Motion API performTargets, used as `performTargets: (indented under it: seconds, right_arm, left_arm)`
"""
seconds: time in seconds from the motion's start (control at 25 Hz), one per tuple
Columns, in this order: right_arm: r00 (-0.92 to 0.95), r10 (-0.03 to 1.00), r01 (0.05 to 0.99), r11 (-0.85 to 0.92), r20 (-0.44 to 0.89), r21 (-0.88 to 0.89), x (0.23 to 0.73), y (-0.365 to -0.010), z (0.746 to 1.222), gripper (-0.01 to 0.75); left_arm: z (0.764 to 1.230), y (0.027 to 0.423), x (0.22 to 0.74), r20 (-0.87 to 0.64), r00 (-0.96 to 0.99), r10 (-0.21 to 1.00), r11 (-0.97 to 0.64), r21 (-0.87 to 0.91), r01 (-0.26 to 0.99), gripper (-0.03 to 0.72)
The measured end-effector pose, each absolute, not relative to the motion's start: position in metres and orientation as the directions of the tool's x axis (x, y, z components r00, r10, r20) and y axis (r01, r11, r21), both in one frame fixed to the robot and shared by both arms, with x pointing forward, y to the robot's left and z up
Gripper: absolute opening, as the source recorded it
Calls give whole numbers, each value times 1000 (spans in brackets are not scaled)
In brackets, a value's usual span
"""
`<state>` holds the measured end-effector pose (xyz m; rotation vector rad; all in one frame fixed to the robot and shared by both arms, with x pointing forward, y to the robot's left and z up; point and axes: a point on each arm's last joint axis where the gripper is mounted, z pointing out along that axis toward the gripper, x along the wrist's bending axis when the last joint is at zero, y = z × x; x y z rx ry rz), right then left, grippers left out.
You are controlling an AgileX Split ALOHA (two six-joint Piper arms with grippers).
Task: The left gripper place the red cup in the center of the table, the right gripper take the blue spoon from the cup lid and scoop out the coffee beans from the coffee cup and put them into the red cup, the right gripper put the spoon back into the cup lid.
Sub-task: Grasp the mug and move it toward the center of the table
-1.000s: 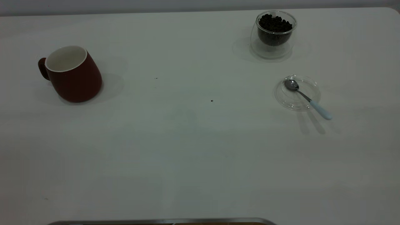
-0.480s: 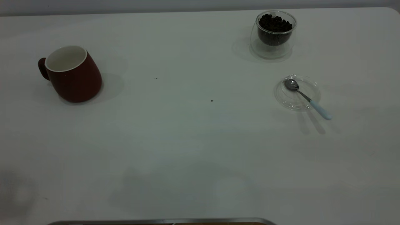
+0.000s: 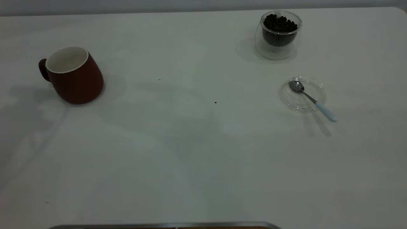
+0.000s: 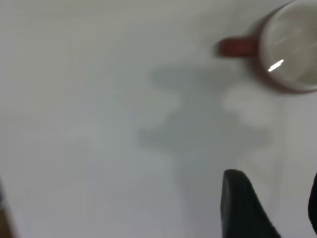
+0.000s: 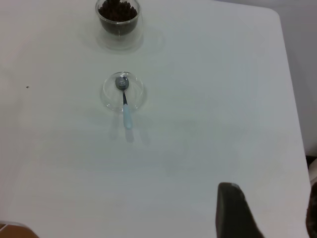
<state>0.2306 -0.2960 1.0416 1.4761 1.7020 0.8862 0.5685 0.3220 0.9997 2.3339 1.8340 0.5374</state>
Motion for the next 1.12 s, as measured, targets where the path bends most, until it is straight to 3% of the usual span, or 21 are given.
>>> performTargets:
  seconds: [0.28,0.52,0.8,1.12]
  right_arm:
    - [-100,992,509,114,-73,853,231,-296,1042,391]
    - [-100,992,509,114,-73,853,231,-296,1042,391]
    - [-100,992,509,114,-73,853,231,-296,1042,391]
    - [-100,992,509,114,-73,853,231,-296,1042,391]
  left_arm:
    - [937,345,612,288,329,899,-380,141,914,359]
    - [896,346,640,276,351,895,-395,124,910,159]
    - [870,342,674,213,290,933,-330,190,924,16]
    - [838,333,697,82,188,979,-202,245,948,2]
